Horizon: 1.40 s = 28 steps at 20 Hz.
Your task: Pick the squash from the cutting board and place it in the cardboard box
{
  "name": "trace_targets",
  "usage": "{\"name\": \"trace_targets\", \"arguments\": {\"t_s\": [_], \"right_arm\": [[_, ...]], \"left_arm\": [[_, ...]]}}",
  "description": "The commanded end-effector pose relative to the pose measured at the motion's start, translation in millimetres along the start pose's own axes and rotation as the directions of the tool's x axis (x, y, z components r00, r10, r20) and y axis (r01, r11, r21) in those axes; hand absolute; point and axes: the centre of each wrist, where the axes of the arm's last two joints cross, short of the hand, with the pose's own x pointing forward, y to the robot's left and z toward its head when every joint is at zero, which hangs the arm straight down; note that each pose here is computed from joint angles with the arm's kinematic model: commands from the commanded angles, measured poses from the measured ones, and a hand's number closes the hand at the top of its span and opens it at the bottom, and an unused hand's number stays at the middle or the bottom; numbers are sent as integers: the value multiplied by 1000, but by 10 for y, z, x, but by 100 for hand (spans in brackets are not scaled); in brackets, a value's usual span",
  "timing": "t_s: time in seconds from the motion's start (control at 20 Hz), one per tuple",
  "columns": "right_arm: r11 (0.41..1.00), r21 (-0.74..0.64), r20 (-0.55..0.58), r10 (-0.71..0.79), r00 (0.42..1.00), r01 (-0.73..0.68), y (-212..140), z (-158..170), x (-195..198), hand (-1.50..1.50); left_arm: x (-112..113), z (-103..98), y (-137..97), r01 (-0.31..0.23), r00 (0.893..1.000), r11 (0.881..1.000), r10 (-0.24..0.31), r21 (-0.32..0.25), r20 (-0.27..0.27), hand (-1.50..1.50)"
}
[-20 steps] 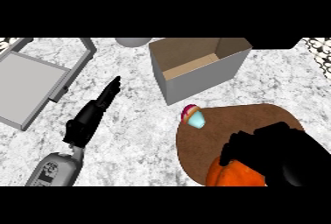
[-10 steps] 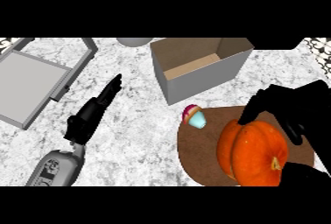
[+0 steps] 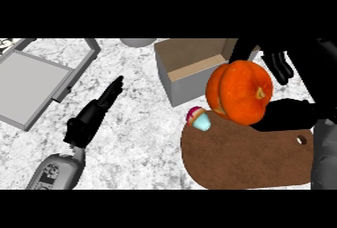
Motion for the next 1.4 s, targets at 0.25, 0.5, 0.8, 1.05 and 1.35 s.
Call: {"name": "trace_targets", "arguments": {"t_s": [0.25,0.5,0.8,1.05,1.35], "right_arm": [[999,-24,-68,32,997,-33,257,-715,-162,150],[997,-21,-77,78,994,-80,309,-902,-365,150],[986,38,-87,162,983,-159,846,-1110,-598,150],[992,107,-157,83,984,-67,1270,-1179,-723,150],[978,179,-281,-57,958,110,1468,-1225,-995,-150]], "left_arm": [[14,-18,-31,-13,1000,1000,13,15,17,0],[171,47,-116,-9,1000,1000,9,-7,2,0],[81,32,73,0,1000,1000,0,-14,3,0],[25,-32,-64,-4,1000,1000,4,-22,18,0],[74,-11,-157,-6,1000,1000,6,-18,10,0]]}}
